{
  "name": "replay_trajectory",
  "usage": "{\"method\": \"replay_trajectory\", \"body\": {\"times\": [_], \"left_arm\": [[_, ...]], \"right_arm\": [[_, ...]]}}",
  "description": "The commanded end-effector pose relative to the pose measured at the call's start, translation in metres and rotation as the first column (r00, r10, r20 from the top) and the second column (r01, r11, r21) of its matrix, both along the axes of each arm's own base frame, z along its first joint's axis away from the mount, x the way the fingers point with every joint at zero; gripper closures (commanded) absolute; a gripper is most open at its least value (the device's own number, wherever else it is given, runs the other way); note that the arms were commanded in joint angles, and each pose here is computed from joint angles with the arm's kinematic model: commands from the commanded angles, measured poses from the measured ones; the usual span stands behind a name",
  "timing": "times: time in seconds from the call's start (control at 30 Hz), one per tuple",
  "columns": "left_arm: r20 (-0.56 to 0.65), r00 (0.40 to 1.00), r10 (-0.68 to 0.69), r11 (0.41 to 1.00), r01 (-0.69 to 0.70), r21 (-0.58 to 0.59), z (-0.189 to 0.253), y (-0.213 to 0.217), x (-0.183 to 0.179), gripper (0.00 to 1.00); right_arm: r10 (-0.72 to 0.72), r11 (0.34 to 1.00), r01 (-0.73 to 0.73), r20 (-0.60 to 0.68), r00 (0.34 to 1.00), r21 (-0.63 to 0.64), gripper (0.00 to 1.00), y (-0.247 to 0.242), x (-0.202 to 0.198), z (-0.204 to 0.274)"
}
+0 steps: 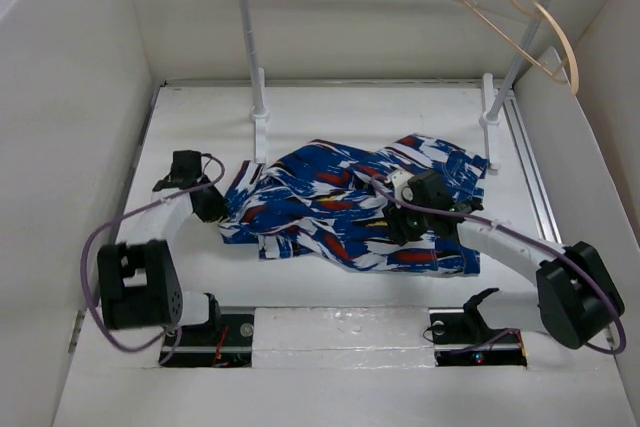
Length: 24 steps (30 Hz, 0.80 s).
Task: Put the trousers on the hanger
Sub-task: Flatten out the trousers at the center of the board.
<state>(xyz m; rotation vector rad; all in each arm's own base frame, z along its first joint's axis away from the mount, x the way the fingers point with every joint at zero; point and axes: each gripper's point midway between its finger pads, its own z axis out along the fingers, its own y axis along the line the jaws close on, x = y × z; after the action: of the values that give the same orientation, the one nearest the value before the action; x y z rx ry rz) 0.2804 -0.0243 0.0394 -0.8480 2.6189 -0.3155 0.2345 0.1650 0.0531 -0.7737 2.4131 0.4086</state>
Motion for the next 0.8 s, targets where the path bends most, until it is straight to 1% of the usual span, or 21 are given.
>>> {"method": "replay_trajectory", "body": {"times": [0.0,0.03,0.07,0.13,0.17,0.2,0.27,0.3,0.33,0.37,0.4,0.43,0.47,0.5,0.53,0.57,0.6,0.67,0.73,0.77], "left_arm": [[0.193,0.967,0.167,0.973,-0.193,0.127,0.074,0.033,-0.001,1.0],[0.255,0.945,0.202,0.96,-0.242,0.137,0.1,0.04,0.0,1.0],[0.309,0.914,0.263,0.933,-0.322,0.16,0.126,0.051,-0.017,1.0],[0.392,0.858,0.333,0.89,-0.423,0.17,0.167,0.065,-0.032,1.0],[0.42,0.827,0.374,0.851,-0.486,0.197,0.182,0.076,-0.055,1.0],[0.439,0.794,0.421,0.826,-0.535,0.175,0.193,0.079,-0.064,1.0],[0.451,0.762,0.465,0.794,-0.584,0.169,0.209,0.084,-0.087,1.0],[0.474,0.722,0.504,0.761,-0.631,0.15,0.214,0.088,-0.099,1.0],[0.462,0.716,0.524,0.745,-0.648,0.159,0.209,0.09,-0.107,1.0],[0.457,0.712,0.533,0.729,-0.661,0.178,0.204,0.093,-0.12,0.95],[0.442,0.719,0.536,0.728,-0.659,0.19,0.197,0.093,-0.125,0.87],[0.387,0.736,0.555,0.723,-0.657,0.212,0.178,0.091,-0.136,0.75],[0.387,0.736,0.555,0.723,-0.657,0.213,0.178,0.091,-0.136,0.71],[0.391,0.74,0.548,0.741,-0.646,0.184,0.177,0.086,-0.138,0.59],[0.391,0.734,0.555,0.746,-0.647,0.157,0.174,0.082,-0.14,0.49],[0.414,0.722,0.555,0.76,-0.642,0.101,0.178,0.076,-0.143,0.27],[0.421,0.714,0.56,0.761,-0.643,0.078,0.179,0.073,-0.144,0.17],[0.436,0.692,0.575,0.753,-0.656,0.047,0.181,0.072,-0.146,0.13],[0.448,0.682,0.578,0.736,-0.673,0.075,0.184,0.079,-0.145,0.12],[0.453,0.708,0.542,0.76,-0.643,0.095,0.186,0.079,-0.132,0.12]], "right_arm": [[-0.049,0.999,0.05,-0.031,0.998,0.009,0.45,-0.001,0.001,-0.019],[-0.073,0.997,0.073,-0.045,0.996,0.006,0.45,-0.006,0.001,-0.024],[-0.083,0.997,0.083,-0.047,0.995,0.006,0.45,-0.006,0.002,-0.027],[-0.101,0.995,0.102,-0.055,0.993,0.005,0.45,-0.01,0.0,-0.032],[-0.111,0.994,0.112,-0.051,0.993,0.006,0.45,-0.011,0.003,-0.032],[-0.109,0.994,0.11,-0.052,0.993,0.006,0.45,-0.011,0.002,-0.033],[-0.118,0.993,0.118,-0.057,0.991,0.014,0.45,-0.012,0.005,-0.034],[-0.121,0.992,0.123,-0.07,0.99,0.014,0.45,-0.014,0.005,-0.037],[-0.11,0.993,0.112,-0.08,0.991,0.024,0.45,-0.011,0.003,-0.037],[-0.112,0.993,0.115,-0.087,0.99,0.03,0.45,-0.012,0.003,-0.038],[-0.102,0.994,0.105,-0.086,0.991,0.036,0.45,-0.011,0.003,-0.038],[-0.092,0.994,0.096,-0.085,0.992,0.043,0.45,-0.01,0.002,-0.037],[-0.092,0.995,0.096,-0.087,0.992,0.041,0.45,-0.01,0.001,-0.037],[-0.086,0.995,0.089,-0.081,0.993,0.038,0.45,-0.011,0.0,-0.036],[-0.092,0.995,0.095,-0.073,0.993,0.038,0.45,-0.014,0.002,-0.034],[-0.088,0.995,0.09,-0.07,0.994,0.036,0.45,-0.015,0.001,-0.031],[-0.089,0.995,0.091,-0.062,0.994,0.03,0.45,-0.018,0.002,-0.03],[-0.09,0.996,0.092,-0.051,0.995,0.023,0.45,-0.022,0.003,-0.025],[-0.085,0.996,0.085,-0.029,0.996,0.02,0.45,-0.024,0.007,-0.017],[-0.092,0.996,0.092,-0.023,0.995,0.018,0.45,-0.027,0.007,-0.014]]}}
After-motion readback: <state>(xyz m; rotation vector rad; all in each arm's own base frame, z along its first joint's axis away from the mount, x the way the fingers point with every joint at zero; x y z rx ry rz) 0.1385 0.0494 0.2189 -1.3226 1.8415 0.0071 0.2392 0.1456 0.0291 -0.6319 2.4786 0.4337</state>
